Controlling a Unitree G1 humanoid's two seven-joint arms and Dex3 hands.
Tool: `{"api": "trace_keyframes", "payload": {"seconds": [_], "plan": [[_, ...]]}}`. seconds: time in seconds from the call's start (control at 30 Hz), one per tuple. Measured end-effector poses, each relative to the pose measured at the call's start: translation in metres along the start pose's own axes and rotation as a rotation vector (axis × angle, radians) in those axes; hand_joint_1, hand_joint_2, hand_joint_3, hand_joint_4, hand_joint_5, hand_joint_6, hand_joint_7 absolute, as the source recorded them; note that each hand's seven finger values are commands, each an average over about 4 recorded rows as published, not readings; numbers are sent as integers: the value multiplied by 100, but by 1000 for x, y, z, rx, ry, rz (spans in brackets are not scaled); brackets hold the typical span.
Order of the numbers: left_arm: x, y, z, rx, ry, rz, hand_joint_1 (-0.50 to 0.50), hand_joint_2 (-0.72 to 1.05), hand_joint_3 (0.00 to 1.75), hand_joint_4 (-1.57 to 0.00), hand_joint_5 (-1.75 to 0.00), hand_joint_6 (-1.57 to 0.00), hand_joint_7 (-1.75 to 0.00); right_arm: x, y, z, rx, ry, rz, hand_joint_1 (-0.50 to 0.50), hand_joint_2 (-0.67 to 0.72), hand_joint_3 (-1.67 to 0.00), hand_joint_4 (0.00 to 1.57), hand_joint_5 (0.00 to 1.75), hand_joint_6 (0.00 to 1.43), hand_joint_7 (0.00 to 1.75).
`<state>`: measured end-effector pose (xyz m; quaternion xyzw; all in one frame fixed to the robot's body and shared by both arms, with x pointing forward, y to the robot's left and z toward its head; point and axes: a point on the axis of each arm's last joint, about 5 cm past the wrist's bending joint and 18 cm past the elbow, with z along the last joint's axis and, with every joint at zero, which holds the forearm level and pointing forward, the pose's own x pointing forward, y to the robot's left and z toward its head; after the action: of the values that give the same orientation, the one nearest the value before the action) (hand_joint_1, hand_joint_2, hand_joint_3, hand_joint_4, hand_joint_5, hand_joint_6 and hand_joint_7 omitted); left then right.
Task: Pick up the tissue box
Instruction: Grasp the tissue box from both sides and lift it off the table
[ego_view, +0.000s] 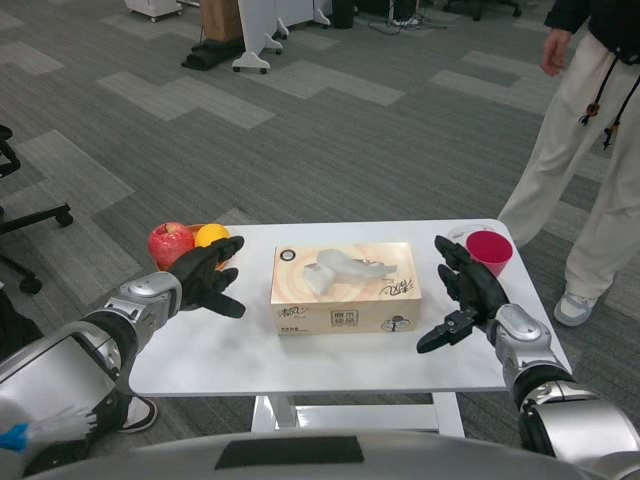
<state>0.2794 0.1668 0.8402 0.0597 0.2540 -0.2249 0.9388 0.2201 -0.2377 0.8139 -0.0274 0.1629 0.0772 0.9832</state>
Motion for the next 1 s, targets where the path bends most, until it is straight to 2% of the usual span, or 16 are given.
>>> {"api": "trace_keyframes", "payload": {"seconds": [0.3,0.5,0.67,0.8,0.93,1.0], "plan": [[1,0,0,36,51,3,50,105,26,0,-10,0,0,5,5,0,-27,35,7,-25,23,-10,0,10,0,0],[3,-2,2,66,71,16,50,105,26,0,-10,0,0,8,8,1,-43,53,12,-25,22,-14,0,10,0,0],[6,-10,1,109,102,23,50,105,26,0,-10,0,0,9,12,-1,-52,74,18,-25,22,-8,0,10,0,2],[8,-15,2,139,120,16,50,105,26,0,-10,0,0,10,15,0,-63,79,29,-25,22,-12,0,10,0,0],[10,-18,3,158,130,11,50,105,26,0,-10,0,0,13,18,1,-75,82,45,-25,22,-12,0,10,0,7],[11,-20,4,164,132,9,50,105,26,0,-10,0,0,14,19,2,-78,80,52,-25,22,-10,0,10,0,3]]}}
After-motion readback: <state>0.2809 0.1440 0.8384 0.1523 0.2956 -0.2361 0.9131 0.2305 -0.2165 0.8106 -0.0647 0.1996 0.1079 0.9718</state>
